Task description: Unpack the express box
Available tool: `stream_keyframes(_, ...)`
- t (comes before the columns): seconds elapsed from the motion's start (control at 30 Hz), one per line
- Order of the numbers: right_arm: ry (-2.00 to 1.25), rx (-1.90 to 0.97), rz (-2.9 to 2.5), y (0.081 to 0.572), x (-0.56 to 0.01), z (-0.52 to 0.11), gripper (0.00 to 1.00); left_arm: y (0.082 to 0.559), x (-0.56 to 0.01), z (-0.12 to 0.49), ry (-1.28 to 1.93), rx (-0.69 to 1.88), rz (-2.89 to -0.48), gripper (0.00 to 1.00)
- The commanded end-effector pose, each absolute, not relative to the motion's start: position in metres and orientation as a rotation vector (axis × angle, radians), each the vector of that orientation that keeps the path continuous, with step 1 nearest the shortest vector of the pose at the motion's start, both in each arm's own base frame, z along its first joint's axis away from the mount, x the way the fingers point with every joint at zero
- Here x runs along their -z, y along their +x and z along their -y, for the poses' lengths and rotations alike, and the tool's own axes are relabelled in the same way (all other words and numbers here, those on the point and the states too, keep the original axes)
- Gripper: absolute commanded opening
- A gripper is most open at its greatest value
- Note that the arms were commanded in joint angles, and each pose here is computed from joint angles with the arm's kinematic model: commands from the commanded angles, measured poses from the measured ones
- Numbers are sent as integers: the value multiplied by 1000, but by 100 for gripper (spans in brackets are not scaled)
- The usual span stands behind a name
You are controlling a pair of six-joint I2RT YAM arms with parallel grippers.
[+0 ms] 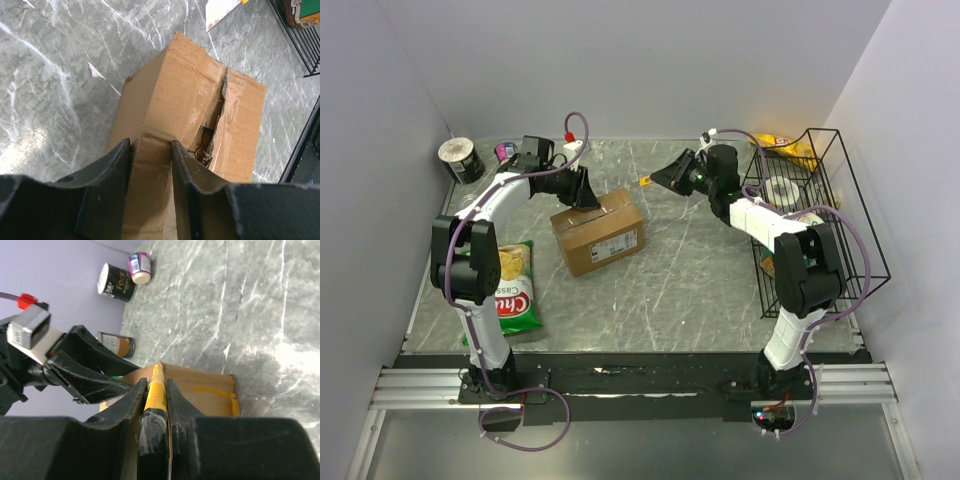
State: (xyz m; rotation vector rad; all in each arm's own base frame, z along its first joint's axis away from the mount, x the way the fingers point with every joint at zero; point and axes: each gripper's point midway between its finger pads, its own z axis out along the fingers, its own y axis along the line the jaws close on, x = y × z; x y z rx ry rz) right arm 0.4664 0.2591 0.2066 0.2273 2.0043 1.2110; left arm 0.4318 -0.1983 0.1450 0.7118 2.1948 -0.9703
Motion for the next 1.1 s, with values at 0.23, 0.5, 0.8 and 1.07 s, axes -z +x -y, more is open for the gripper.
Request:
stream_keyframes(0.23,188,-1225,-1956,457,-221,-261,0,428,-129,194,717,925,-2261,1)
stream_keyframes(0.5,181,-1253,-1957,448,-222,-264,0,429,-126,194,716,922,-2266,1)
stream_keyframes(0.8,176,-1267,-1982,437,-219,-268,0,432,-125,192,705,906,-2270,1)
stream_keyframes(1.07,206,-1278,-1987,428,-223,-264,0,437,-122,191,687,896,-2277,1)
